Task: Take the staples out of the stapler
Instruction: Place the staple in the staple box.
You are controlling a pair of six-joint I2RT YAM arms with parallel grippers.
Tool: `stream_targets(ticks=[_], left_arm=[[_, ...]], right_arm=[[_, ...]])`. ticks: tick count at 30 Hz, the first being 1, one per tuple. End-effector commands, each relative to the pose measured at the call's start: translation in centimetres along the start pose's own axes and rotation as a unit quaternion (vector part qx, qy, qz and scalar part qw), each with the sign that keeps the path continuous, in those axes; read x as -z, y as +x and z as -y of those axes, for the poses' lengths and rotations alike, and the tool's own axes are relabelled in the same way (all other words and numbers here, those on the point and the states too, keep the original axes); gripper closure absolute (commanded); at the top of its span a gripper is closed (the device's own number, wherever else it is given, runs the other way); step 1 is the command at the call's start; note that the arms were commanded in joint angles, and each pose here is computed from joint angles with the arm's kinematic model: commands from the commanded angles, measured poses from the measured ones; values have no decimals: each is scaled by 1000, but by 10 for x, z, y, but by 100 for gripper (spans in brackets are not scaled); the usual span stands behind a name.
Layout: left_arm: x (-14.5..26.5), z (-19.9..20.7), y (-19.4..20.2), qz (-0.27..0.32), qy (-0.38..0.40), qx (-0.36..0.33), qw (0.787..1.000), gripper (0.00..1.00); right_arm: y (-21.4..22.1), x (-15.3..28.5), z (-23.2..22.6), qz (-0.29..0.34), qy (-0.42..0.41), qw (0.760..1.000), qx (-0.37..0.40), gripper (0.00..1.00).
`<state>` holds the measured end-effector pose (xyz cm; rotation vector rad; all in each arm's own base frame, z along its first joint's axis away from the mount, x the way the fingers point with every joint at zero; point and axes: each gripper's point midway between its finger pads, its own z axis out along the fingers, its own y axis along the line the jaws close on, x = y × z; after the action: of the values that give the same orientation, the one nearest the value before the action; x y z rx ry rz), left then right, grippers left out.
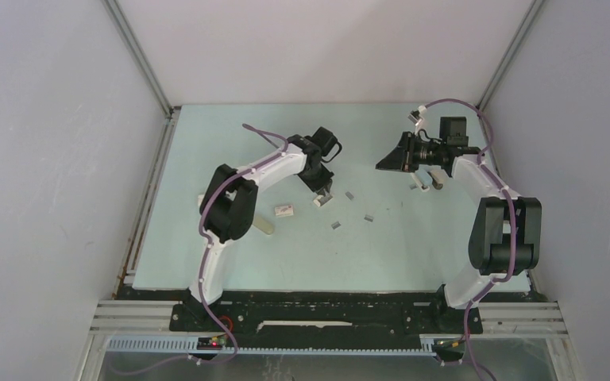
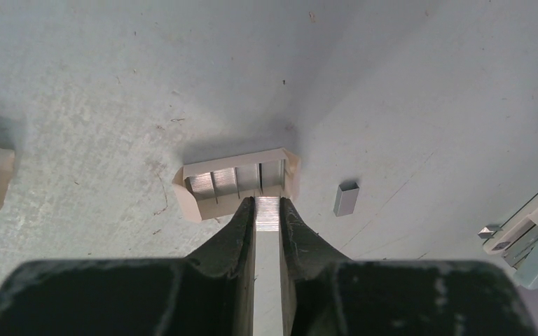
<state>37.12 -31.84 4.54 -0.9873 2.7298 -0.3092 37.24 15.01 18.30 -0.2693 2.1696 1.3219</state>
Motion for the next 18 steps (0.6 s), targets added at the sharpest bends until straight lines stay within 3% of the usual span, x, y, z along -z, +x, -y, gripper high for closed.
stream_targets(ticks=[1, 18], left_arm=[[5, 16, -5, 3, 20, 5, 1000, 92], [-4, 14, -6, 3, 14, 3, 1000, 91]], right_arm=[[-5, 2, -5, 6, -9, 1000, 7, 69], [-5, 3, -2, 6, -10, 1000, 3, 69]])
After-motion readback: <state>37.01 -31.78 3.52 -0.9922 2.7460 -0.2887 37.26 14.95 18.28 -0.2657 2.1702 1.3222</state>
